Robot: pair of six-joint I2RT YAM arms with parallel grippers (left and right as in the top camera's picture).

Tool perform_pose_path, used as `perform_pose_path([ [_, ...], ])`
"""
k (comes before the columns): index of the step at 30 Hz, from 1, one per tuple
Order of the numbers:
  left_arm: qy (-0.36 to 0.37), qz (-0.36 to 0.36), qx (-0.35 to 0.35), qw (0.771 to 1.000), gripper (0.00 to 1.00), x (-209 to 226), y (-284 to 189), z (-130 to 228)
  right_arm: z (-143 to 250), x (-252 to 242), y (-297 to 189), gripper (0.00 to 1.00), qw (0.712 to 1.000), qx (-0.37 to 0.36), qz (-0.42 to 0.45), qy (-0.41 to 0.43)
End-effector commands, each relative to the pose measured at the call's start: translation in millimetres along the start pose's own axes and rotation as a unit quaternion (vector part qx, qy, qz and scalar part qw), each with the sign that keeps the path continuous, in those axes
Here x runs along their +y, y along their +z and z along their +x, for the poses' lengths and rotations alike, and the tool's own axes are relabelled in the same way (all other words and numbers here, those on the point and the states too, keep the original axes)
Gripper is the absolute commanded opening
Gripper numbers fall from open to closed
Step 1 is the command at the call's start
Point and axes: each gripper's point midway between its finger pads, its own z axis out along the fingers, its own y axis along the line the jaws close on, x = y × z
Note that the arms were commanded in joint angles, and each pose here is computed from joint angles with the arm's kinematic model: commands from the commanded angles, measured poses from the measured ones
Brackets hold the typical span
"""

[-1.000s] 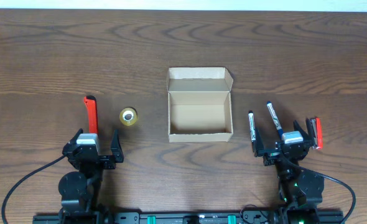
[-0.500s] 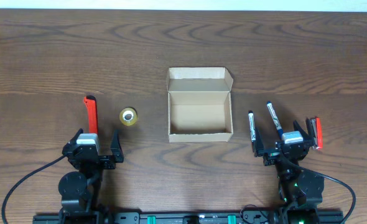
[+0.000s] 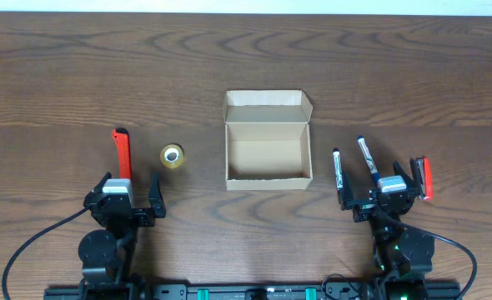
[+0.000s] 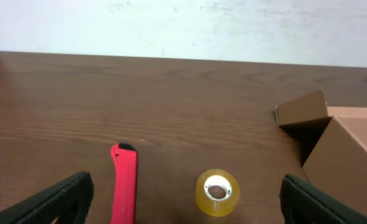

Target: Pack container

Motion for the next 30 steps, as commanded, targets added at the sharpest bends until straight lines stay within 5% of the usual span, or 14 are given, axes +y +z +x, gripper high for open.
perform_pose_path([
  [1, -0.002, 0.007, 0.013, 1.000, 0.95, -2.3, 3.0, 13.4, 1.0, 0.9, -0.1, 0.99, 1.000, 0.000, -0.003, 0.007],
  [13, -0.002, -0.010, 0.007, 1.000, 0.95, 3.8, 3.0, 10.8, 0.9, 1.0, -0.1, 0.99, 1.000, -0.001, -0.003, 0.007],
  [19, -0.002, -0.016, 0.005, 1.000, 0.95, 5.7, 3.0, 10.0, -1.3, 0.7, -0.2, 0.99, 0.995, -0.004, -0.003, 0.097],
  [30, -0.031, -0.043, 0.014, 0.998, 0.95, 15.0, 2.5, 15.0, -10.4, -16.0, 9.4, 0.99, 0.986, 0.096, 0.026, 0.136],
])
